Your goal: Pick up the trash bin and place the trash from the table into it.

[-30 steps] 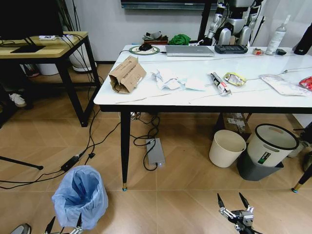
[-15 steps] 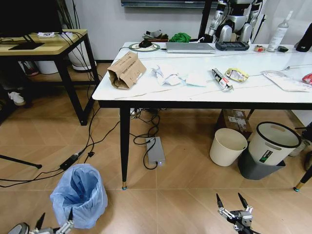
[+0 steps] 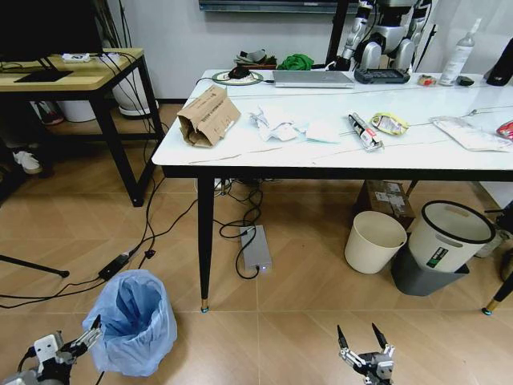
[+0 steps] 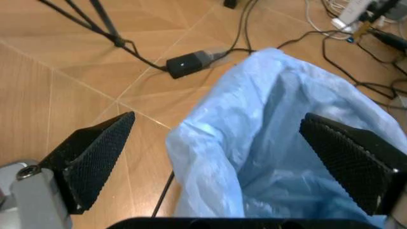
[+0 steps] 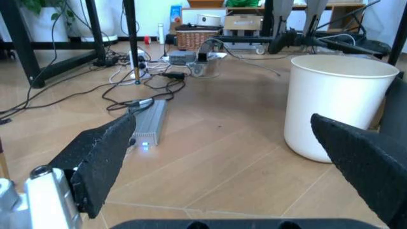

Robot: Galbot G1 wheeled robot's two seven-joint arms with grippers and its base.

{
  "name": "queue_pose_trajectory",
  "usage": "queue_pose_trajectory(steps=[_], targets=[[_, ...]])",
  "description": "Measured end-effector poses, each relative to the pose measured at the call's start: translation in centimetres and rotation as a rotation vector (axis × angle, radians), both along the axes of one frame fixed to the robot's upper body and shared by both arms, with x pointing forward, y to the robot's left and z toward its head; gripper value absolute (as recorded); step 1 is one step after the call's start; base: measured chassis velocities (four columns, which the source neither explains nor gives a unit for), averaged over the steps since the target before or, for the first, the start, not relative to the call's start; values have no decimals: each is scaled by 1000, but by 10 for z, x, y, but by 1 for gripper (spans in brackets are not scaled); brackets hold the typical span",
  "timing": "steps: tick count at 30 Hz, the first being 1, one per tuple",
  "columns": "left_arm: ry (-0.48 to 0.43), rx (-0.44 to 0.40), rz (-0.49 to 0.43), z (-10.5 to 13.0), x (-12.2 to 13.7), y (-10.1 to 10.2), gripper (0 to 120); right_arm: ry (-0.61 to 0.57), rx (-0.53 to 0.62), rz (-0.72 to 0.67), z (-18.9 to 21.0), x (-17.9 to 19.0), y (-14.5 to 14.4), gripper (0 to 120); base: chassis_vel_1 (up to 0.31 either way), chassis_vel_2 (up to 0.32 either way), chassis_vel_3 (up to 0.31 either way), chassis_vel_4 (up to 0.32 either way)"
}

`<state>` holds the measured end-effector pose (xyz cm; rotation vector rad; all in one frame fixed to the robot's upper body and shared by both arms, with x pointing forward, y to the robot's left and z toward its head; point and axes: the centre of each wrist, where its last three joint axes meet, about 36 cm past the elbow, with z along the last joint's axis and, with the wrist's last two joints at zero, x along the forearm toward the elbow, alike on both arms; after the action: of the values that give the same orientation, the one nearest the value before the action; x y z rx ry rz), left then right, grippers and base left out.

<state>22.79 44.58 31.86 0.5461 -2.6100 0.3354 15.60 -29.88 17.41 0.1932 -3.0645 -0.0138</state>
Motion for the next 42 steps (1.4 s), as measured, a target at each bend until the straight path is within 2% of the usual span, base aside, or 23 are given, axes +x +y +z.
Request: queue_pose_trajectory(steps=[3,8,15,31,35,39,42], targets=[[7,-19,44,-7,9,11,100,4,3,8,-1,-1,3,100,0,0,0,0],[23,-18,68,-20,21,19,100,14,5,8,-2,-5,4,100,0,0,0,0],[29,-31,42,-35,38,8,100,13,0,6,0,-7,2,100,0,0,0,0],[82,-30,44,-71,56,9,95,13,-5,5,2,-7,0,100,0,0,0,0],[98,-37,44,-86,61,4,87,11,-7,3,4,-7,-1,100,0,0,0,0],[102,-44,42,-91,62,1,78,11,-9,2,5,-8,-2,100,0,0,0,0],[106,-49,42,-94,61,0,65,11,-9,1,5,-8,-3,100,0,0,0,0]])
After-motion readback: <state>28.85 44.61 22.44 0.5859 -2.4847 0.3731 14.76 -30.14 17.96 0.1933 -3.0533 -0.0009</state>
